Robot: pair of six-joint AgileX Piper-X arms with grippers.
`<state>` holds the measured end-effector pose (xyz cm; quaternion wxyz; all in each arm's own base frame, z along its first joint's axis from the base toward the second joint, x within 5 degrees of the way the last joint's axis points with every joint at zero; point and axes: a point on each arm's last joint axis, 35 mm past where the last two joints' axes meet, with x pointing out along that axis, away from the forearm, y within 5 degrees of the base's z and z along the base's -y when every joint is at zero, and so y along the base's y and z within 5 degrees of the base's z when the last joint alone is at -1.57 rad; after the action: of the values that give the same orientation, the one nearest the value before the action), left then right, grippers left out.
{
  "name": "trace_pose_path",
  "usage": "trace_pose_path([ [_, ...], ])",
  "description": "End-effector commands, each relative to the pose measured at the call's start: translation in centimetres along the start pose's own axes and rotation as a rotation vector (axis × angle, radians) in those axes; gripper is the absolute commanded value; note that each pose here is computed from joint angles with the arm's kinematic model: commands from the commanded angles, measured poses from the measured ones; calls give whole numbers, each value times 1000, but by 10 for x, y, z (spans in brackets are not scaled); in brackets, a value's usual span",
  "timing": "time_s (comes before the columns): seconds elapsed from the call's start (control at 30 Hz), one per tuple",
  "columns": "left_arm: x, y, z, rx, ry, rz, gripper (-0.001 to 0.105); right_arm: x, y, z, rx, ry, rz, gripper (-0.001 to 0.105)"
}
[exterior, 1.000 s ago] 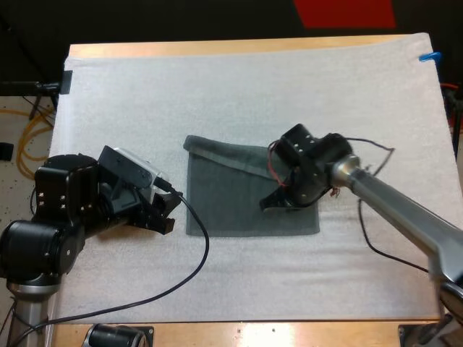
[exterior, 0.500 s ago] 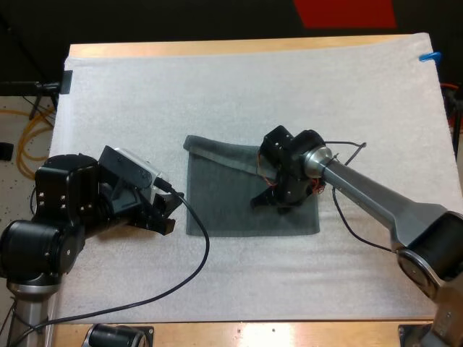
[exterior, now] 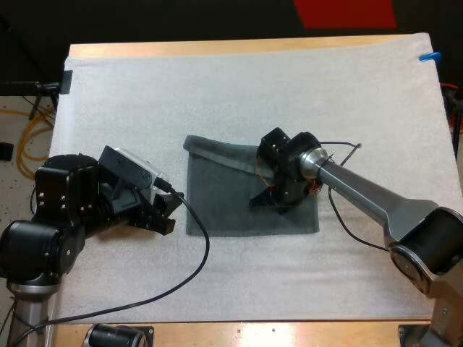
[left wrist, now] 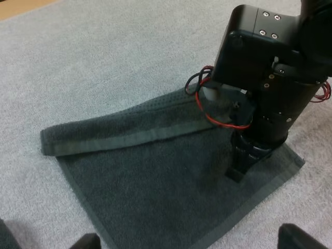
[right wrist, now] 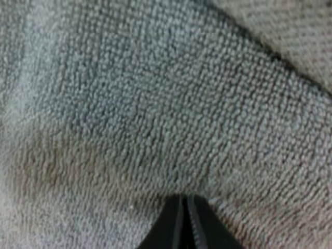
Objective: Pick towel from pile fold and stack
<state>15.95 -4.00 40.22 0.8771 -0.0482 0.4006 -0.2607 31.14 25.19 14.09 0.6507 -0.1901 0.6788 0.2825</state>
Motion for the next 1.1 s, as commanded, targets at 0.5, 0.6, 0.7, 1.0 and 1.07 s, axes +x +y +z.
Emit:
trace_pose_path([
  [0.5,-3,-2,0,-7,-5,-8,65,-10,-2,21,26,-150,-54,0],
  [0.6,-3,-2,0,-7,-5,-8,65,-21,0,31,20,-202,-52,0],
  [0.7,-3,-2,0,-7,-5,-8,65,-31,2,39,13,-251,-32,0],
  [1.0,-3,-2,0,-7,-5,-8,65,-10,-4,40,33,-192,-18,0],
  [1.07,-3,-2,0,-7,-5,-8,65,-5,-4,40,45,-175,-15,0],
])
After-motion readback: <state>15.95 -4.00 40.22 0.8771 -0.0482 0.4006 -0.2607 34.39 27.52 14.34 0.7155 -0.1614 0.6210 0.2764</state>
